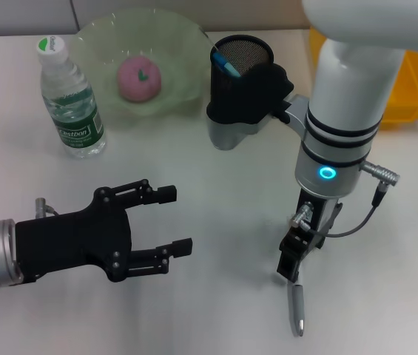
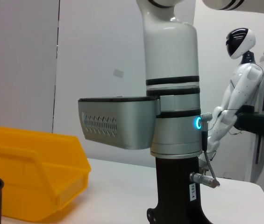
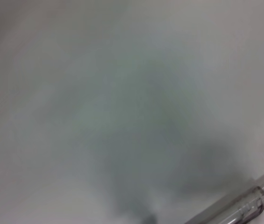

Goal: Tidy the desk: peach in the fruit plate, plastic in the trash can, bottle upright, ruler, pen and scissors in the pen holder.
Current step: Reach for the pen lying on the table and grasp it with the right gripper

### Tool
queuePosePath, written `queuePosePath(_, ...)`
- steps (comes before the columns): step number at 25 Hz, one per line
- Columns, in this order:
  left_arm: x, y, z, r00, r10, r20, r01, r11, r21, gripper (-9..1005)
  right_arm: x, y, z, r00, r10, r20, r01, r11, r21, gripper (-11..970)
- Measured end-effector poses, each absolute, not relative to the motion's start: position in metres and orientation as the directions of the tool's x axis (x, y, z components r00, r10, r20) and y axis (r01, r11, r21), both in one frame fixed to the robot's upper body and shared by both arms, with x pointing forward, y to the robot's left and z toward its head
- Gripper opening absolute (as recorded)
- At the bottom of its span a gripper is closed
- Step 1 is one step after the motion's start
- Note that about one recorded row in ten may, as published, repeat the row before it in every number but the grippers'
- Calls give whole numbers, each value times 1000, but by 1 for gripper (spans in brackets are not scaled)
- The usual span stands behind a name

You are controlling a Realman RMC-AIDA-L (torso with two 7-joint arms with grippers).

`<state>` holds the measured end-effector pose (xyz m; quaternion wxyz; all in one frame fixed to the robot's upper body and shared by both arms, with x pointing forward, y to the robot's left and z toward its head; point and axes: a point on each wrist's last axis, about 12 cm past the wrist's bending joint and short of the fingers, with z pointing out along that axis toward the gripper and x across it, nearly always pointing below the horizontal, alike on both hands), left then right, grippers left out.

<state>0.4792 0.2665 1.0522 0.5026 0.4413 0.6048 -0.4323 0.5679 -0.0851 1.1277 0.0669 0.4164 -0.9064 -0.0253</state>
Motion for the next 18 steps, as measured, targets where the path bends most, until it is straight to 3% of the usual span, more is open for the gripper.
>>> queuePosePath(18, 479, 267, 1053, -102, 98, -990, 969, 234, -77, 774, 566, -83, 1124, -633, -768, 100, -762, 641, 98, 611)
